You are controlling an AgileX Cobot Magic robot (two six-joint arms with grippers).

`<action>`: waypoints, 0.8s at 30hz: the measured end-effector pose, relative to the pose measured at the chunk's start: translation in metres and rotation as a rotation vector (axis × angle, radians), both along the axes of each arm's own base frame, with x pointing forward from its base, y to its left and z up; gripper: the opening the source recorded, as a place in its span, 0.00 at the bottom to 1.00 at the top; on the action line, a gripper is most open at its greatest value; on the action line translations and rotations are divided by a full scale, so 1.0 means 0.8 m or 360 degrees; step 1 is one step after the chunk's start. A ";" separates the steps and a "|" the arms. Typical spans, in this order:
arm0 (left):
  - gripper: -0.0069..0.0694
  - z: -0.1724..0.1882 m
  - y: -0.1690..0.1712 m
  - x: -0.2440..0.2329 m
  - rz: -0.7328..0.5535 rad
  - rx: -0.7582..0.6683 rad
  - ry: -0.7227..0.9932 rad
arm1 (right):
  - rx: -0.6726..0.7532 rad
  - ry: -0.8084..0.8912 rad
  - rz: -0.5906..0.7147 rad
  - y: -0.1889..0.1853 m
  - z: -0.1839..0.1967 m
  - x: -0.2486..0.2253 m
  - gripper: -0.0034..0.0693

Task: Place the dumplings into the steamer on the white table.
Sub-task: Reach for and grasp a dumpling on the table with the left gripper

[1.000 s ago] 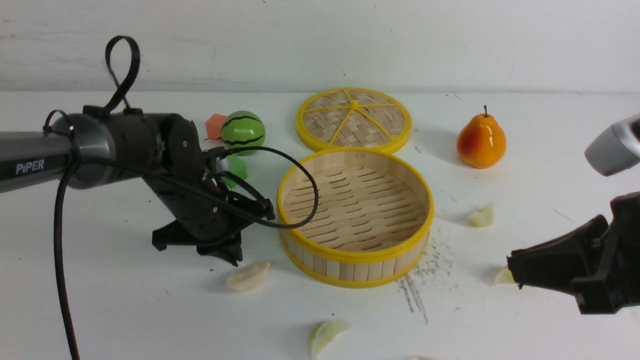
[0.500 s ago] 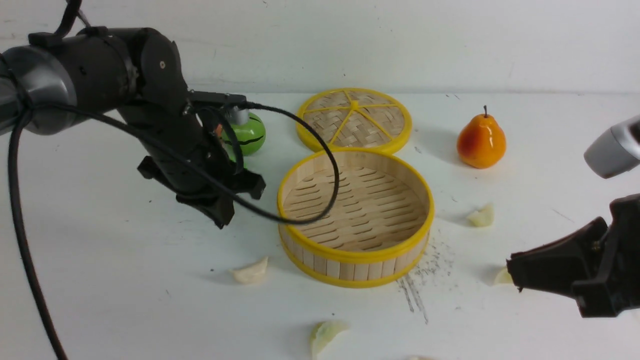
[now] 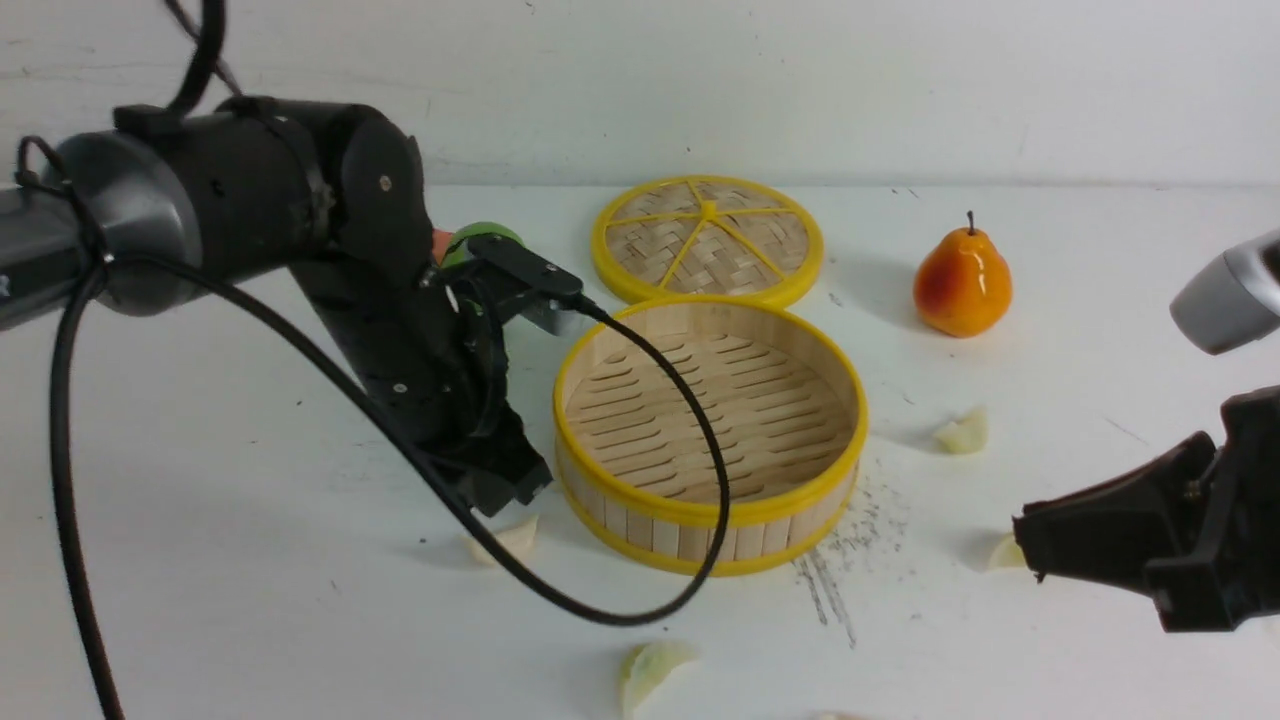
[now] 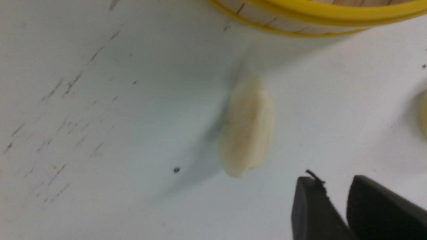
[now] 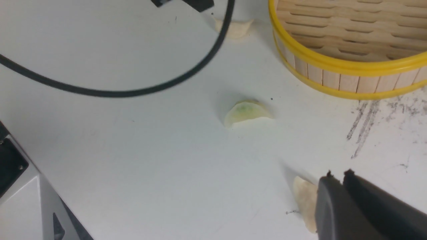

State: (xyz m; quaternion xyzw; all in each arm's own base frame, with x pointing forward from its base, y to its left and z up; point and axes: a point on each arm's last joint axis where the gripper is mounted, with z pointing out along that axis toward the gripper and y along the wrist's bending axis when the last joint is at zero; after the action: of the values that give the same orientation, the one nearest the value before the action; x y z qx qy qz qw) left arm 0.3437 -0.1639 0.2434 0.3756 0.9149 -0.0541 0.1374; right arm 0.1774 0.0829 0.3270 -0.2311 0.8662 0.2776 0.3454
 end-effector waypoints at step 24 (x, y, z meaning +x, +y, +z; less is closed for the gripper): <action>0.45 -0.097 -0.014 0.033 0.0013 0.0157 0.0065 | -0.0002 0.0019 0.0019 0.001 -0.001 -0.002 0.13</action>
State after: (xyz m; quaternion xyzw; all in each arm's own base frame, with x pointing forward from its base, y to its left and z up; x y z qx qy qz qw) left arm 0.3703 -0.1749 0.1660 0.3769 0.9207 -0.0159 0.1003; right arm 0.1760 0.0833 0.3264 -0.2348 0.8670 0.2806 0.3384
